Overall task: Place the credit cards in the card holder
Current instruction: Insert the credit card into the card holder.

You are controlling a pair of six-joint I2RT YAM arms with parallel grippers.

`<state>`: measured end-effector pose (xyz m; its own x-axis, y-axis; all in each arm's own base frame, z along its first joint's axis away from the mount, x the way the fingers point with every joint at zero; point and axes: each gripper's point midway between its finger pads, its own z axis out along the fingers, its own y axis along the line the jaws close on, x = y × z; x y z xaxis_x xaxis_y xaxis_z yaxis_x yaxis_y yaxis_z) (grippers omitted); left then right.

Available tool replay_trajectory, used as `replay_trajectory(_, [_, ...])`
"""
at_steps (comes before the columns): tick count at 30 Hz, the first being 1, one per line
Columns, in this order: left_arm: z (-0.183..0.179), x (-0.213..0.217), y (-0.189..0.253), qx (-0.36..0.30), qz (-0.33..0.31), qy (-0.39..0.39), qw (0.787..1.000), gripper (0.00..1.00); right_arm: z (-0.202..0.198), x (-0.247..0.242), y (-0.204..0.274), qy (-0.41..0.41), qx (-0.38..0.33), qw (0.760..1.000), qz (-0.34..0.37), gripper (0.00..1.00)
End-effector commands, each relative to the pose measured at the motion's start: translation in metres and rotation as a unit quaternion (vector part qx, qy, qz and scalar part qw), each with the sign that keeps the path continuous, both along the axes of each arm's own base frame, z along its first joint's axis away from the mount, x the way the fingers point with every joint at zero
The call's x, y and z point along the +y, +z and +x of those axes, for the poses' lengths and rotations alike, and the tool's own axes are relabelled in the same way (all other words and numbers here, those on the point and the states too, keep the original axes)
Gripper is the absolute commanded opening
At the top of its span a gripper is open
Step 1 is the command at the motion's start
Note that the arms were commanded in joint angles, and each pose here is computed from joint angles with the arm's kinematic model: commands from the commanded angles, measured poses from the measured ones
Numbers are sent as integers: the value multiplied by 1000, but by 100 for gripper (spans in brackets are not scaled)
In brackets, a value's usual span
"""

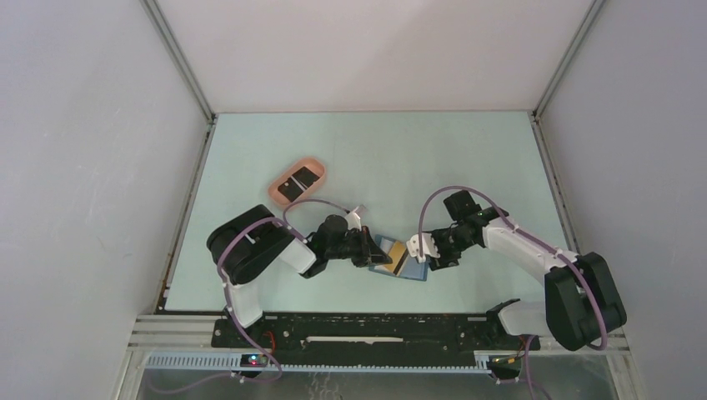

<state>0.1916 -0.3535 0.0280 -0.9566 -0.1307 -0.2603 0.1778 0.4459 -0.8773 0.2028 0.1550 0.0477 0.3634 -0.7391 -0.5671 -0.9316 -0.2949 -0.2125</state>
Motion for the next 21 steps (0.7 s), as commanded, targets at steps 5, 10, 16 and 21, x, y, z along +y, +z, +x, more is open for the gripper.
replay_trajectory(5, [-2,3,-10,6,6,15,1000,0,2,1,-20,25,-9,999,-44,56])
replay_trajectory(10, [-3,1,-9,7,-3,27,1000,0,-2,4,-25,32,-3,998,-51,51])
replay_trajectory(16, [-6,0,-11,7,-13,44,999,0,-7,7,-26,40,6,998,-50,47])
replay_trajectory(21, [-6,0,-10,4,-23,60,998,0,-12,10,-26,50,11,998,-48,45])
